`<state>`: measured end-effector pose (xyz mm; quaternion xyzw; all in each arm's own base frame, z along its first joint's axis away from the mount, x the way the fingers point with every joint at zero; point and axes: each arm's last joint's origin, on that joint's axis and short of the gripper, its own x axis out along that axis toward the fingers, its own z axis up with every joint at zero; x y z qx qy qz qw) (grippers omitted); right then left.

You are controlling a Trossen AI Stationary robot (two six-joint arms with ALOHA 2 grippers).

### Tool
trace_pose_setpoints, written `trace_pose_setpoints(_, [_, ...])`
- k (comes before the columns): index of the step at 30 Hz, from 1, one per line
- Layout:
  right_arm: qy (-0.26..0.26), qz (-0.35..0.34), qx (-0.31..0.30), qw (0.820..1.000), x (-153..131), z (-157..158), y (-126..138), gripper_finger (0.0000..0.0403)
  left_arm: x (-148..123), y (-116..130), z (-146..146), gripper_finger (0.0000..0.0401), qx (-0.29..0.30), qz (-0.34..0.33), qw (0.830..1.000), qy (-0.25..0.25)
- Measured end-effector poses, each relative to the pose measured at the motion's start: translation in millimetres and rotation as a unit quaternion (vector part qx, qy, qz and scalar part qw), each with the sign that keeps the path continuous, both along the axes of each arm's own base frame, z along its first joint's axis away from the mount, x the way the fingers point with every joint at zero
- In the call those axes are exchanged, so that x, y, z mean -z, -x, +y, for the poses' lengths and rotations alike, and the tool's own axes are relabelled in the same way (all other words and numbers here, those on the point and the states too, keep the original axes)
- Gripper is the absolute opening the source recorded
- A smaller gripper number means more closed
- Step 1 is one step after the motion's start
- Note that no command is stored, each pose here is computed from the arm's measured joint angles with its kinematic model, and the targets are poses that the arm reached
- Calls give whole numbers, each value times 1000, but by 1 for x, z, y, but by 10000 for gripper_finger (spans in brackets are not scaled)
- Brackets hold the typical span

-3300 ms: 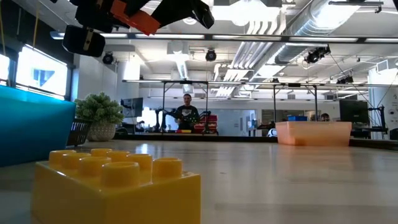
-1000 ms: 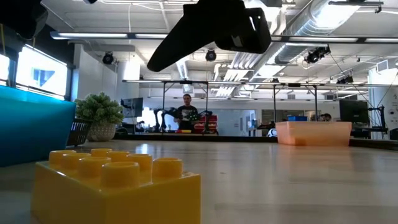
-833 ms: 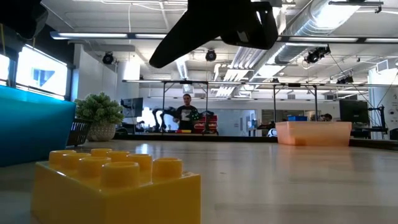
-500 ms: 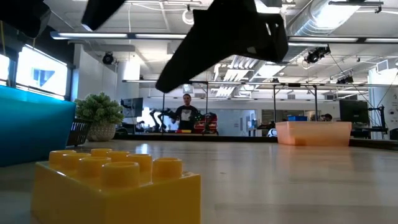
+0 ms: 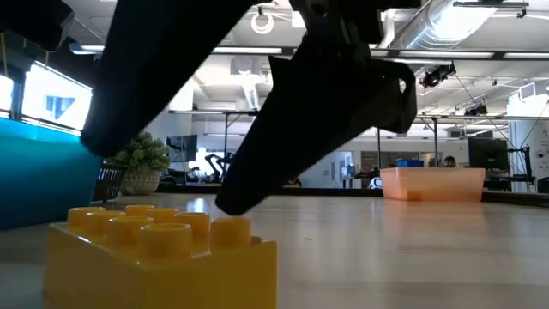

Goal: Sort & place blocks by color
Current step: Put the yellow game piece into the orange bin

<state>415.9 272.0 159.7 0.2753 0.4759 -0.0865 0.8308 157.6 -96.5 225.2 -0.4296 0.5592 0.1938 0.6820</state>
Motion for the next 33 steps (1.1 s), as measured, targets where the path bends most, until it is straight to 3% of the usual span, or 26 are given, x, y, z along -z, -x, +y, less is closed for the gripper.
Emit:
trace_pose_setpoints(6, [1,17,2,1000,15,2,-1,224,0,0,0,188,0,0,1000,0])
trace_pose_setpoints(19, [25,66,43,997,18,-9,5,224,0,0,0,188,0,0,1000,0])
trace_pose_setpoints(27, [112,129,65,983,1,-26,9,224,0,0,0,188,0,0,1000,0])
trace_pose_setpoints(33, [111,126,71,983,-7,-31,4,224,0,0,0,188,0,0,1000,0])
